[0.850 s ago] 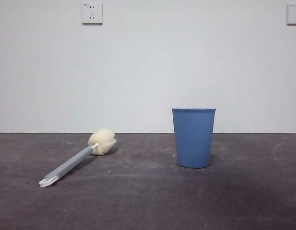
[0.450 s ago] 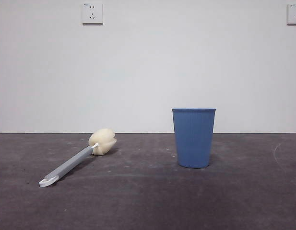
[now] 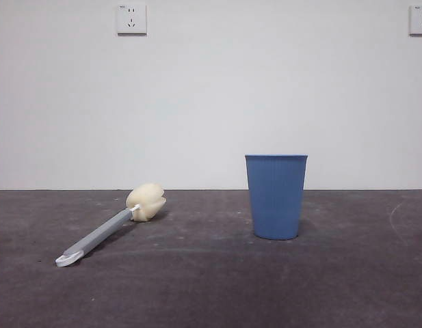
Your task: Pick up the cup brush,pick up the cup,insert the brush into the cup,clean the cup,put the cup brush back,put the cup back to the fixed position on the table
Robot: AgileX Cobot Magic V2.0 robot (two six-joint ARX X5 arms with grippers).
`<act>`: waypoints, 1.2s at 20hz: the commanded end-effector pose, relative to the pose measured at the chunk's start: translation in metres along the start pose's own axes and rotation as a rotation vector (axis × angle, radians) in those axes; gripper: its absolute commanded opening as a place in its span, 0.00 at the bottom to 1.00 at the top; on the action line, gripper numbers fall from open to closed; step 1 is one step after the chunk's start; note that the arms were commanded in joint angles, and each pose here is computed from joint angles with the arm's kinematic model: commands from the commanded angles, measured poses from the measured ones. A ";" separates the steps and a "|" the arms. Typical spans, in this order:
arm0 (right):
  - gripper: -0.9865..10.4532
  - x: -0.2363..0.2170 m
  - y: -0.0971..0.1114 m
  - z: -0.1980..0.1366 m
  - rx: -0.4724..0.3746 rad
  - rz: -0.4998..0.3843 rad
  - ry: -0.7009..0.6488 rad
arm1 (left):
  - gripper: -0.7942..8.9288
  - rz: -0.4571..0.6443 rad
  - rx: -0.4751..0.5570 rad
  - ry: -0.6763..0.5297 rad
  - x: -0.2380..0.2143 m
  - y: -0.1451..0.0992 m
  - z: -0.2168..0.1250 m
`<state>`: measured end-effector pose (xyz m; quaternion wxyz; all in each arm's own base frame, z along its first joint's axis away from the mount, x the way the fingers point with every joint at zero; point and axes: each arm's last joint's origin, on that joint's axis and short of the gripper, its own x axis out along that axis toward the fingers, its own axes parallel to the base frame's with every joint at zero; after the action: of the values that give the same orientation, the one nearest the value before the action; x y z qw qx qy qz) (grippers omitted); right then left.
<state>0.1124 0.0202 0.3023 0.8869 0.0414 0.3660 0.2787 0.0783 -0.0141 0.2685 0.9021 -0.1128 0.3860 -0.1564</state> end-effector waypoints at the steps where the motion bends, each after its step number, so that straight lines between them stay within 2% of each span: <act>1: 0.24 0.000 0.001 0.001 -0.016 0.004 -0.005 | 0.12 -0.009 0.012 -0.005 0.000 0.000 0.000; 3: 0.48 0.000 0.000 0.001 -0.012 0.004 -0.003 | 0.44 -0.011 0.005 -0.005 0.000 0.000 0.000; 4: 0.56 0.000 0.000 0.001 0.003 0.004 -0.002 | 0.63 -0.018 0.006 -0.005 0.000 -0.001 0.000; 5: 0.56 0.000 0.000 0.001 0.007 0.004 -0.002 | 0.66 -0.045 0.007 -0.003 0.000 -0.001 0.001; 8: 0.55 0.000 0.000 0.001 0.006 0.012 -0.003 | 0.66 -0.091 0.015 -0.020 0.000 -0.003 0.003; 11: 0.55 0.000 0.000 0.002 0.014 0.011 -0.009 | 0.66 -0.089 0.010 -0.004 0.003 -0.003 0.008; 16: 0.55 0.001 0.000 0.004 0.017 0.008 -0.024 | 0.66 -0.109 0.042 -0.011 0.005 -0.009 0.035; 22: 0.55 0.002 -0.001 0.006 0.013 0.005 -0.033 | 0.66 -0.160 0.096 0.078 0.046 -0.025 0.061; 24: 0.55 0.004 -0.002 0.007 0.018 0.006 -0.026 | 0.66 -0.135 0.144 0.083 0.066 -0.036 0.066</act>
<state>0.1196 0.0208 0.3031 0.8892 0.0526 0.3599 0.2776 0.1619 -0.0642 0.2810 0.8785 -0.0639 0.4022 -0.2498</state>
